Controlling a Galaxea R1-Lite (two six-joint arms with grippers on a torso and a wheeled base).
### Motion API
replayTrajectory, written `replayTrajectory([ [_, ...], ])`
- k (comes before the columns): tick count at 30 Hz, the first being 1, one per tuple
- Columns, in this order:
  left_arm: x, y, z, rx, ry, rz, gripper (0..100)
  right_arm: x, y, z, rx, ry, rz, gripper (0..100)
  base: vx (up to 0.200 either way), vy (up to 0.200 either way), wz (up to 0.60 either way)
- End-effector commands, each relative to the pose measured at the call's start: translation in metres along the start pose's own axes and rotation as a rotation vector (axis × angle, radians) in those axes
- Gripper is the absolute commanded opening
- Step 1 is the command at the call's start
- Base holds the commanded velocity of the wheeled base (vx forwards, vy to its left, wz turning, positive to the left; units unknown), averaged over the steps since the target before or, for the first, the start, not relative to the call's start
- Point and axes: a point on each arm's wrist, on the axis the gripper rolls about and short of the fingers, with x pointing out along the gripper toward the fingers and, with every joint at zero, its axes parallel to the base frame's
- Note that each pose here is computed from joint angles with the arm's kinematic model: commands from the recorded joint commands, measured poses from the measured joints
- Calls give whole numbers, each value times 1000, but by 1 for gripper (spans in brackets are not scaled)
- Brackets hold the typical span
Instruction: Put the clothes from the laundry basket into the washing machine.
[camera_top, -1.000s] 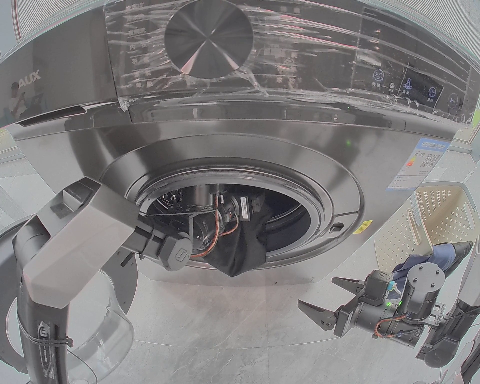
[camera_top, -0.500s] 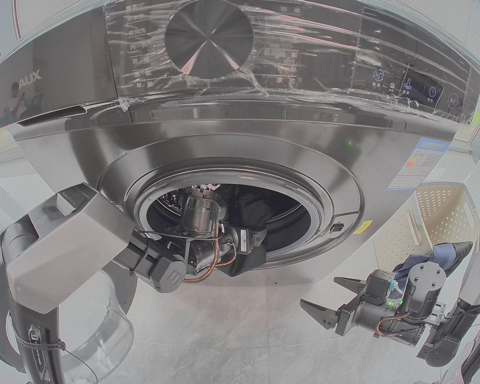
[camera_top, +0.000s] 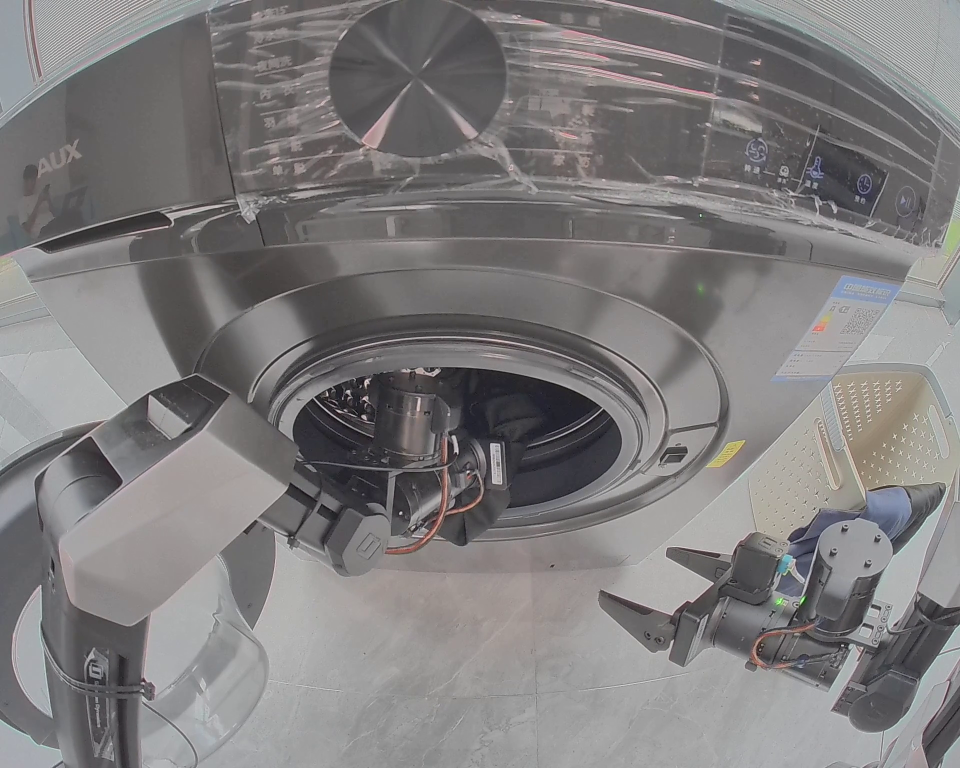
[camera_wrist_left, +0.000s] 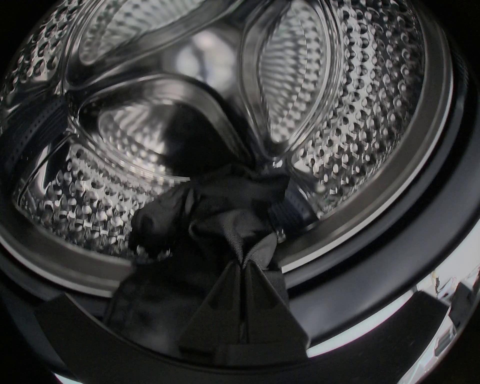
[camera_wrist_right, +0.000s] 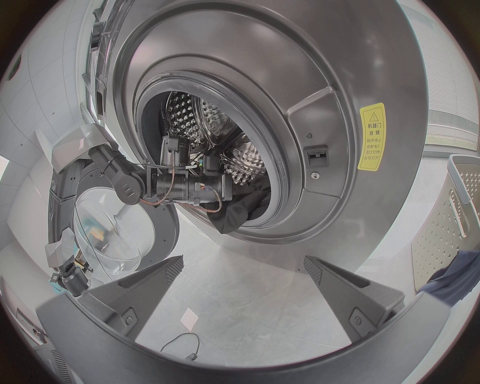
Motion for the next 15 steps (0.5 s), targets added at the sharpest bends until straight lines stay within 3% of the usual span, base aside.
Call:
replayTrajectory([
  [1,20,-5,26,-29,-169,-13,0,1,0,1,0,-4,2,100,0,0,0],
  [4,32,0,39,-42,-261,24,0,1,0,1,0,-4,2,100,0,0,0],
  [9,35,-1,43,-44,-280,26,0,1,0,1,0,-7,2,100,0,0,0],
  [10,34,0,43,-43,-278,28,100,1,0,1,0,-5,2,100,0,0,0],
  [15,26,-5,46,-47,-271,25,100,1,0,2,0,-9,1,100,0,0,0],
])
